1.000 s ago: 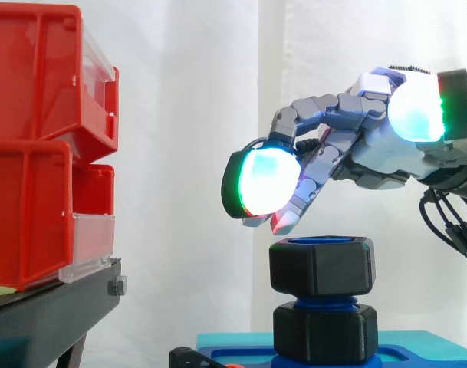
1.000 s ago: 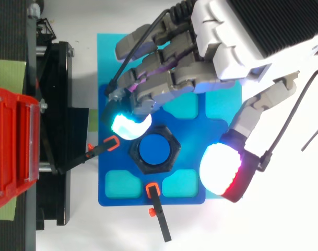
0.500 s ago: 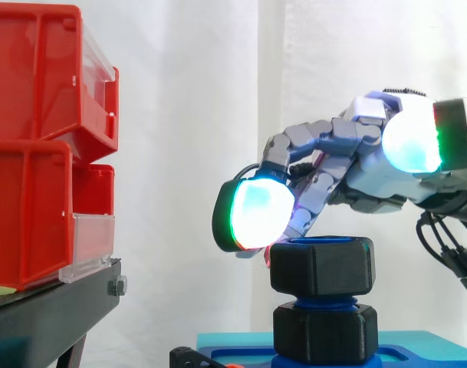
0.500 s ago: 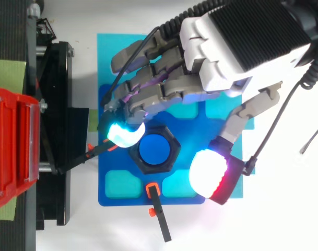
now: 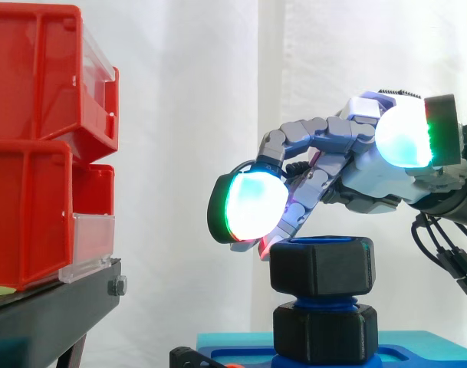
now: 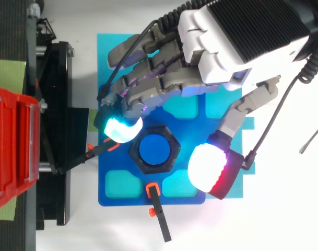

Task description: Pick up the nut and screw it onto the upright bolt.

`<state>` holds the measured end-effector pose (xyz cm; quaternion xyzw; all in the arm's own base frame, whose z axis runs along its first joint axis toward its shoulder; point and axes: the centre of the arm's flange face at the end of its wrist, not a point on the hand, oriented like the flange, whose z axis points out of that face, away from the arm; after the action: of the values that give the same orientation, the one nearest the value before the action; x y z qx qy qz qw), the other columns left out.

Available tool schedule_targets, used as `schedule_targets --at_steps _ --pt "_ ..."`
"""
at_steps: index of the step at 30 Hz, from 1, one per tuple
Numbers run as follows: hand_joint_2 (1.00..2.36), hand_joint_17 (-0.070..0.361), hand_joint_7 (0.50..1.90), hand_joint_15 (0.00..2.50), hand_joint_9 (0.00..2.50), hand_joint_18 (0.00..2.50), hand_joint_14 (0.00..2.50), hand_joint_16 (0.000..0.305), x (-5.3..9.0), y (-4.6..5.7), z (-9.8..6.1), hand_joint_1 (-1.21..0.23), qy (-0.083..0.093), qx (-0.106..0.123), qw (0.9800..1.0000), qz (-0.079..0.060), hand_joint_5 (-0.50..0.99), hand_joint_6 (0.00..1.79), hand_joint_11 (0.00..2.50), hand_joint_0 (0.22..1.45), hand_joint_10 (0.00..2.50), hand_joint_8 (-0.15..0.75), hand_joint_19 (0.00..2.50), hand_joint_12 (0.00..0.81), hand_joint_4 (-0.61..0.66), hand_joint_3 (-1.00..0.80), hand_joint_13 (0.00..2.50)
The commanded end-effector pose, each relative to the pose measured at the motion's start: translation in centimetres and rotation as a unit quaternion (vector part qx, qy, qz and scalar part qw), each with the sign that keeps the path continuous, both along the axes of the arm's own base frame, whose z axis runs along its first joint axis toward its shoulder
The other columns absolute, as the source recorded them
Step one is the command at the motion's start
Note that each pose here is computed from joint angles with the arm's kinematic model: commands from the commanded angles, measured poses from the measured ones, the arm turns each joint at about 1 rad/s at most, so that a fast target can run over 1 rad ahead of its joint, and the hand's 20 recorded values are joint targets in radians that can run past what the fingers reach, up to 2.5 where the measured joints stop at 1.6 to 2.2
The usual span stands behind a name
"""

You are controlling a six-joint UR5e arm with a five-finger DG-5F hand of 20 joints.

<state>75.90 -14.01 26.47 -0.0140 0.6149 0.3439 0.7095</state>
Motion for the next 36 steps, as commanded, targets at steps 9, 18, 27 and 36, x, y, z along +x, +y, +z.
schedule_targets --at_steps 9,18,27,36 --pt "1.0 0.08 0.78 0.0 0.9 0.43 0.0 0.036 0.0 0.0 -0.1 -0.3 0.002 -0.001 1.0 0.0 -0.11 0.5 0.0 0.5 0.0 0.266 0.14 0.321 0.24 -0.5 0.65" --pt "1.0 0.08 0.79 0.0 0.89 0.43 0.0 0.036 -0.2 -0.1 -0.6 -0.3 0.005 -0.002 1.0 -0.002 -0.11 0.5 0.0 0.5 0.0 0.268 0.15 0.322 0.24 -0.5 0.66" --pt "1.0 0.08 0.83 0.0 0.89 0.44 0.0 0.036 -0.3 -0.2 -0.8 -0.3 0.007 -0.002 1.0 -0.003 -0.1 0.5 0.0 0.5 0.0 0.27 0.16 0.324 0.25 -0.5 0.68" --pt "1.0 0.08 1.05 0.0 0.9 0.46 0.0 0.035 -0.9 -0.2 -2.1 -0.31 0.011 -0.005 0.9999 -0.003 -0.07 0.5 0.0 0.5 0.0 0.277 0.16 0.324 0.27 -0.5 0.7"
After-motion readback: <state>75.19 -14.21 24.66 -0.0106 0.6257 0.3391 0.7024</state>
